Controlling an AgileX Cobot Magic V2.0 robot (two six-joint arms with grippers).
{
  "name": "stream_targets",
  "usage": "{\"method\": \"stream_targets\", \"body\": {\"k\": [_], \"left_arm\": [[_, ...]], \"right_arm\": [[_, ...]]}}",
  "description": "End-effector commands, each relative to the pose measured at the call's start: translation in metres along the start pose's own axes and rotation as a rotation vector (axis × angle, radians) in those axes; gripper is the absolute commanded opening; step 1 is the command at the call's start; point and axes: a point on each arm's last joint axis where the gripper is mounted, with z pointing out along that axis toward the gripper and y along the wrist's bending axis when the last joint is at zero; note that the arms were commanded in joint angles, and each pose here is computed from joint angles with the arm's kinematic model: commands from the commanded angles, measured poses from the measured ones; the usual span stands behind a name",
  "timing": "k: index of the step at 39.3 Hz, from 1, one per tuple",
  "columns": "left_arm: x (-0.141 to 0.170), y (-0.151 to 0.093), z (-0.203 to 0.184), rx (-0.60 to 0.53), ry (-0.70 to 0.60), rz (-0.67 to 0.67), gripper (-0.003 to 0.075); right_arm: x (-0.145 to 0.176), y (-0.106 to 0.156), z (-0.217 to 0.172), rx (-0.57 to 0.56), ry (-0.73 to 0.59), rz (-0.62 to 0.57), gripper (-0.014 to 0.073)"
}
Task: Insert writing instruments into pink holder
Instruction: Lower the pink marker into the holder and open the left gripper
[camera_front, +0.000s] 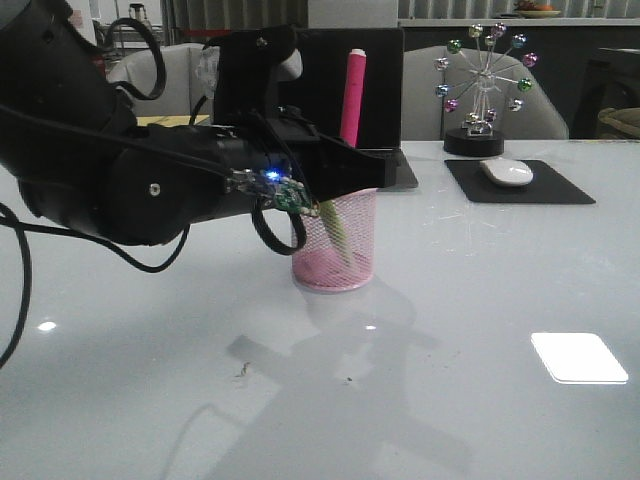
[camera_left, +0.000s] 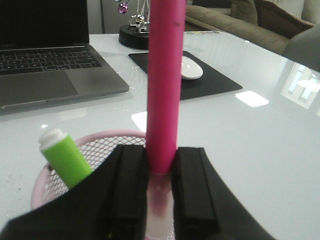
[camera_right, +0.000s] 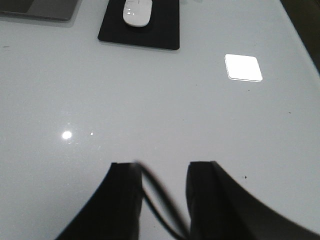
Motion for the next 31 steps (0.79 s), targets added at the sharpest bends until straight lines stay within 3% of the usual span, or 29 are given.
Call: {"method": "stream_targets", "body": {"k": [1,9,21,26,31], "left_arm": [[-0.034,-0.011,-0.004,0.06,-0.173,0.009,0.0197],[-0.034,-0.011,-0.004,0.06,-0.174,0.009,0.0338],[-0.036,-0.012,-0.004,0.062,-0.192,0.008,0.034],[-0.053,-0.014,-0.009,0.075,-0.286,0.005,0.034],[-0.071,-0.014,-0.017,0.067,-0.26,0.002,0.034]], "right_arm": [[-0.015,-0.001,-0.004,0.006,-0.101,-0.017,0.0358],[-0.015,-0.001,-0.004,0.006,-0.101,-0.017,0.0358],[-0.015,-0.001,-0.004,0.006,-0.101,-0.017,0.0358],[-0.015,-0.001,-0.004,0.006,-0.101,-0.017,0.0358],[-0.015,-0.001,-0.004,0.006,-0.101,-0.017,0.0358]]}}
